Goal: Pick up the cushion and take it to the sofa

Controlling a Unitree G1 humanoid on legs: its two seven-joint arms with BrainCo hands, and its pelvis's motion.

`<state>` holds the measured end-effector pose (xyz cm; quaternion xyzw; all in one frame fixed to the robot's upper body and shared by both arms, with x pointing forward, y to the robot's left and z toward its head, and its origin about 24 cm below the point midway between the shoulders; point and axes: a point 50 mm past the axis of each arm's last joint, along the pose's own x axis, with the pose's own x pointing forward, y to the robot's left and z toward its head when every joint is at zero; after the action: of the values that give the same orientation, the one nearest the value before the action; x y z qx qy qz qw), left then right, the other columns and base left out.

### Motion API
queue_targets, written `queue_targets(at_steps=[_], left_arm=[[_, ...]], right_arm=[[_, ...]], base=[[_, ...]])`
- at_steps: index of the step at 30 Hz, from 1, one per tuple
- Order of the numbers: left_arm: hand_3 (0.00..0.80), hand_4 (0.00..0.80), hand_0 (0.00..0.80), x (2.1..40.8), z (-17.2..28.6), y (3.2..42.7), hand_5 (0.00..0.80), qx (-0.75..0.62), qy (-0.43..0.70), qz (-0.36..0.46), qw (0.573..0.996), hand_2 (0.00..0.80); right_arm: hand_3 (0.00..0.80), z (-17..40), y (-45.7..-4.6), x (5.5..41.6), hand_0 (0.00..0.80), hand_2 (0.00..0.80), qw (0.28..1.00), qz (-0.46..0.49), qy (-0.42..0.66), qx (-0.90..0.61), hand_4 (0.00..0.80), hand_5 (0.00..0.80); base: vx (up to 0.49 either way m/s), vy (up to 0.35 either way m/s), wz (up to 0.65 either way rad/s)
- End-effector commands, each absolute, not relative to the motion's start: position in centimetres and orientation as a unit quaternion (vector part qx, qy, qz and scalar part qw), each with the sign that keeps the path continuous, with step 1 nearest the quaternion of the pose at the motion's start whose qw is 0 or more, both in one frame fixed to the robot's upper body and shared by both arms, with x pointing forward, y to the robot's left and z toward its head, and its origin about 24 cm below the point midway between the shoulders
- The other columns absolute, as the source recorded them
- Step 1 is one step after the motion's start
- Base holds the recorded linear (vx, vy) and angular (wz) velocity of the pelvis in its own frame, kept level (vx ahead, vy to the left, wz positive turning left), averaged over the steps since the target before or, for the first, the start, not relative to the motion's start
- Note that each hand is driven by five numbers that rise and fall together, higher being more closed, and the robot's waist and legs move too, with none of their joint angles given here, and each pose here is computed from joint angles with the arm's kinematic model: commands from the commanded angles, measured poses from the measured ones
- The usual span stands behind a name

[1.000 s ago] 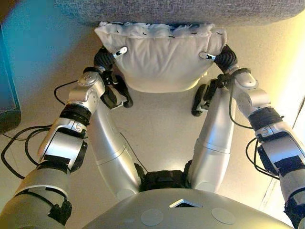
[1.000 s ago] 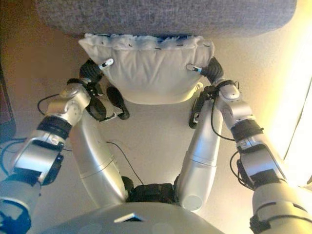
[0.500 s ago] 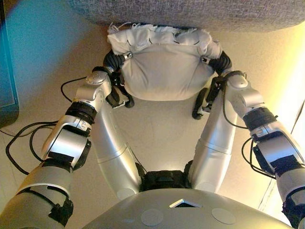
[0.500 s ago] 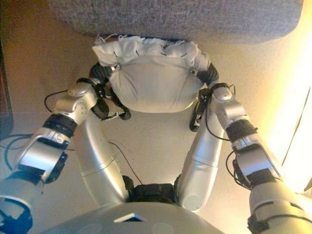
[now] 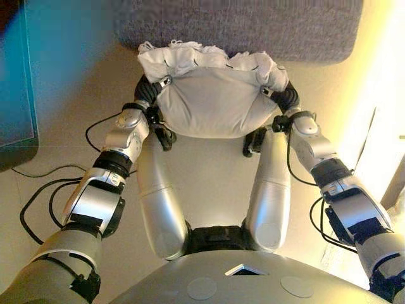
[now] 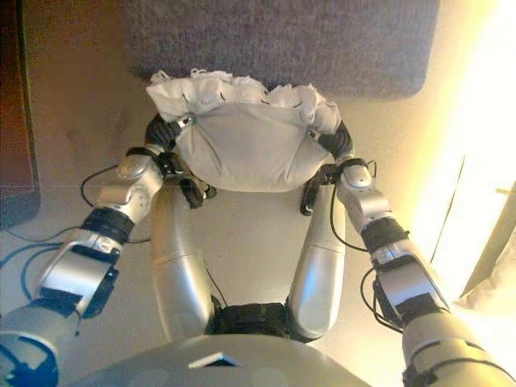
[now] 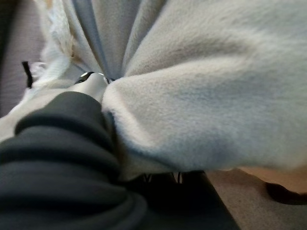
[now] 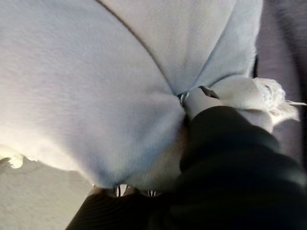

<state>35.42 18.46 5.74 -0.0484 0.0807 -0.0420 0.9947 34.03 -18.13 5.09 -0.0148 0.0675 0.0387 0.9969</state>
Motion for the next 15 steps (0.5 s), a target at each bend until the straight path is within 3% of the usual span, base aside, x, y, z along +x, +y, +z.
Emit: queue_targets(at_steps=[1, 11, 15], left_arm=[[0.8, 0.8, 0.8, 35.2, 9.8, 13.9, 0.8, -0.089, -0.044, -0.155, 0.983, 0.8], [0.8, 0.8, 0.8, 33.4, 9.7, 14.8, 0.8, -0.122, -0.076, -0.108, 0.984, 0.8], [0.8, 0.8, 0.8, 31.4, 7.6, 16.3, 0.8, -0.097, -0.062, -0.061, 0.991, 0.8]], right_arm=[[0.8, 8.5, -14.1, 33.6, 0.8, 0.8, 0.99, 0.12, -0.049, 0.057, 0.8, 0.8], [0.8, 8.9, -15.3, 31.8, 0.8, 0.8, 0.989, 0.082, -0.099, 0.077, 0.8, 0.8], [0.8, 7.4, -14.8, 31.1, 0.8, 0.8, 0.991, 0.096, -0.065, 0.074, 0.8, 0.8]], base=[[0.219, -0.016, 0.14], [0.125, -0.004, -0.04], [0.204, 0.109, -0.4]])
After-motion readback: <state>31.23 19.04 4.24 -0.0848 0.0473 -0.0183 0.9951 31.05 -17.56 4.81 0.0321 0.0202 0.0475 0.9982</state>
